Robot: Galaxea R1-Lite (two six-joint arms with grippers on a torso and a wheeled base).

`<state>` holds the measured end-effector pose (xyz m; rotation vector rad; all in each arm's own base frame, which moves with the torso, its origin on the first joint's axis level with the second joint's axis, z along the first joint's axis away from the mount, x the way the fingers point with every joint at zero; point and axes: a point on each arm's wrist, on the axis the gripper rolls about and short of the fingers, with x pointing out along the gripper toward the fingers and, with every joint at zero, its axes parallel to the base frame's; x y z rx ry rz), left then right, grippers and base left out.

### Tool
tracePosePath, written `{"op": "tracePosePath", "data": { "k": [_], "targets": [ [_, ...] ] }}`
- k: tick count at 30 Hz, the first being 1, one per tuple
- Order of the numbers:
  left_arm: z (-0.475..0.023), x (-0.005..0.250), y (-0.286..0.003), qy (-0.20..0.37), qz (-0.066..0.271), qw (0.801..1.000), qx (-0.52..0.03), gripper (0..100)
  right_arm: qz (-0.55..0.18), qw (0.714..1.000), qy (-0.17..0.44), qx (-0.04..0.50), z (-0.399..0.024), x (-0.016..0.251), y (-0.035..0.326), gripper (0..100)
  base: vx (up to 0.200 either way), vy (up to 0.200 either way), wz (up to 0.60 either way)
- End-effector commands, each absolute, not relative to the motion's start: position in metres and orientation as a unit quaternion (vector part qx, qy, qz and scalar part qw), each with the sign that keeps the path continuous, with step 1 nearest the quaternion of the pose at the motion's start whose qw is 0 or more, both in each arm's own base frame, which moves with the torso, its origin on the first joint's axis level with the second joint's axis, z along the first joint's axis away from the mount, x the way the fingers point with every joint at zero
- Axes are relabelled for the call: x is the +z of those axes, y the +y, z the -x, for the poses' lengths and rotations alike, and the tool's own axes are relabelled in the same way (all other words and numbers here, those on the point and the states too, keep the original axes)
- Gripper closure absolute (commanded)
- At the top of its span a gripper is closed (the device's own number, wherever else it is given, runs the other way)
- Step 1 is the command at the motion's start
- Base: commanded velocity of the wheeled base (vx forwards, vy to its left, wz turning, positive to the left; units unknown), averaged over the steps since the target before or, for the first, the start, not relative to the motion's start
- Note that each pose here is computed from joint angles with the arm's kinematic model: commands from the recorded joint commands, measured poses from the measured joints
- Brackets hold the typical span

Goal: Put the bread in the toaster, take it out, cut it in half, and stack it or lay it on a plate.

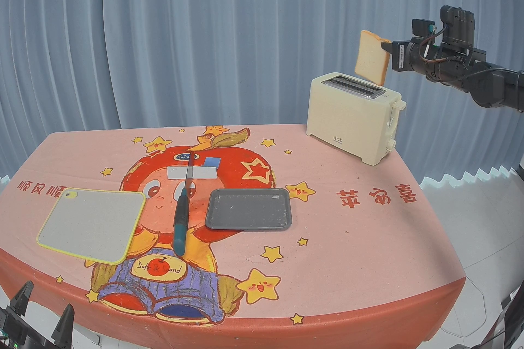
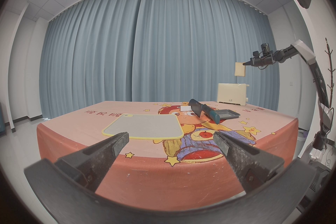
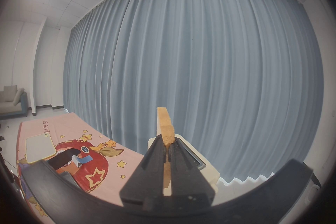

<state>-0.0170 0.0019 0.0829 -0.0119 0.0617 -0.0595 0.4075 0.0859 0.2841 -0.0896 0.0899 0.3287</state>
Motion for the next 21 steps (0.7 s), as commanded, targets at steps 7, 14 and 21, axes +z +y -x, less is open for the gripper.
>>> {"op": "tracePosePath", "data": {
  "k": [7, 14, 21],
  "targets": [
    [0.016, 0.078, 0.002, 0.04, 0.006, 0.999, -0.03, 0, 0.028, 0.987, 0.037, 0.153, -0.35, 0.308, 0.089, 100, 0.0, 0.0, 0.0],
    [0.016, 0.078, 0.002, 0.04, 0.006, 0.999, -0.03, 0, 0.011, 0.988, 0.032, 0.149, -0.32, 0.305, 0.085, 100, 0.0, 0.0, 0.0],
    [0.016, 0.078, 0.002, 0.04, 0.006, 0.999, -0.03, 0, 0.011, 0.987, 0.035, 0.155, -0.303, 0.289, 0.088, 100, 0.0, 0.0, 0.0]
  ]
}}
